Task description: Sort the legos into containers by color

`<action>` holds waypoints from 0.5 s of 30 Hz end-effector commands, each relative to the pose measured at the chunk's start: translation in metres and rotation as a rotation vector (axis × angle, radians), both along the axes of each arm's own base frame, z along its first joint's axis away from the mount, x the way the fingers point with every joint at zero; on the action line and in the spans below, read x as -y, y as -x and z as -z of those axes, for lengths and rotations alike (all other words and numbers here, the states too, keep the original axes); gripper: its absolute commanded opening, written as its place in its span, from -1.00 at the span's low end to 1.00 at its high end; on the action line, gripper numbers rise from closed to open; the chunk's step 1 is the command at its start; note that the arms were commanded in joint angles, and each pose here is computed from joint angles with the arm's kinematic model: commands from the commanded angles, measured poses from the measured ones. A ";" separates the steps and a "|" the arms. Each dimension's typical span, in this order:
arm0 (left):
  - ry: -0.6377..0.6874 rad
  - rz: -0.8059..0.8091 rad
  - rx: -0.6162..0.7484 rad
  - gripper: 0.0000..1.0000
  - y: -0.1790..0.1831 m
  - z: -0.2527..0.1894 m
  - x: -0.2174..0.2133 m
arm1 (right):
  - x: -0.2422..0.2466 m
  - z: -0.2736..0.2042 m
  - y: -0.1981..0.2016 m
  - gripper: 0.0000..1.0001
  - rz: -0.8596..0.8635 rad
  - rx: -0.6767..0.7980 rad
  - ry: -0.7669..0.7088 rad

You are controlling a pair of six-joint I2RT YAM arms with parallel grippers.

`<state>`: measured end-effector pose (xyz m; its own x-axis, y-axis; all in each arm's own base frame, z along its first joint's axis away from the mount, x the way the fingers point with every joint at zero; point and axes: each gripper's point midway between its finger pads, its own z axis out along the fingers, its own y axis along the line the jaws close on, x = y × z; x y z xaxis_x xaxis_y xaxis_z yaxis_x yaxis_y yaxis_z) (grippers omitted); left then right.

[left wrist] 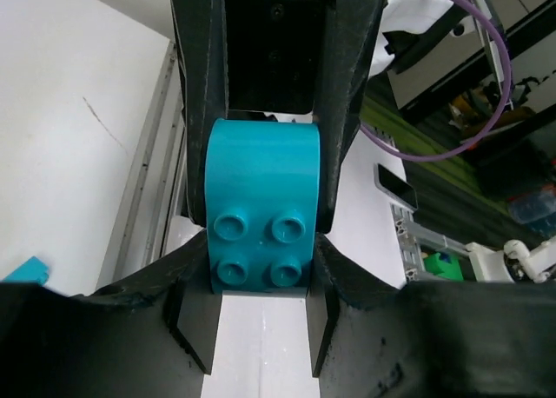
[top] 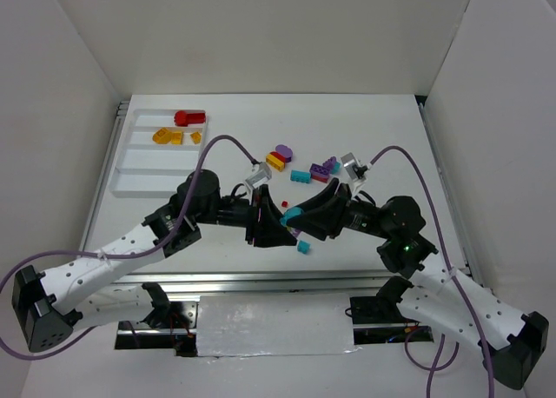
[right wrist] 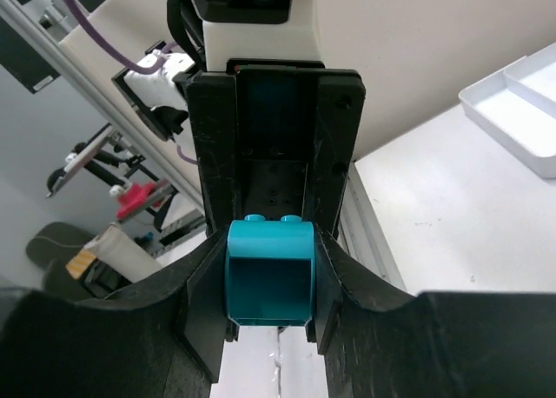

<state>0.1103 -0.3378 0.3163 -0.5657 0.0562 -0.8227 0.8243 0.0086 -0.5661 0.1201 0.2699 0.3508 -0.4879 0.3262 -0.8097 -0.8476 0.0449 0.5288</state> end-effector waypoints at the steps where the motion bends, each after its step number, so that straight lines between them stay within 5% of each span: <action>1: 0.080 -0.041 0.085 -0.81 -0.006 -0.037 0.005 | 0.002 -0.007 -0.004 -0.72 0.039 0.055 -0.020; 2: 0.062 -0.065 0.082 -0.97 -0.008 -0.035 0.002 | 0.003 -0.006 -0.006 -0.37 0.057 0.049 -0.020; 3: 0.050 -0.142 0.081 -1.00 -0.021 -0.034 0.001 | 0.005 -0.001 -0.011 0.98 0.087 0.029 -0.019; 7: -0.063 -0.419 0.041 -1.00 -0.077 -0.014 -0.020 | 0.032 0.030 -0.066 0.99 0.436 -0.218 -0.001; 10: -0.186 -0.672 -0.152 -1.00 -0.147 0.030 -0.065 | 0.093 0.068 -0.118 0.99 0.893 -0.494 -0.031; 15: -0.319 -1.274 -0.507 -1.00 -0.248 0.114 -0.214 | 0.117 0.089 -0.114 0.99 0.976 -0.546 -0.064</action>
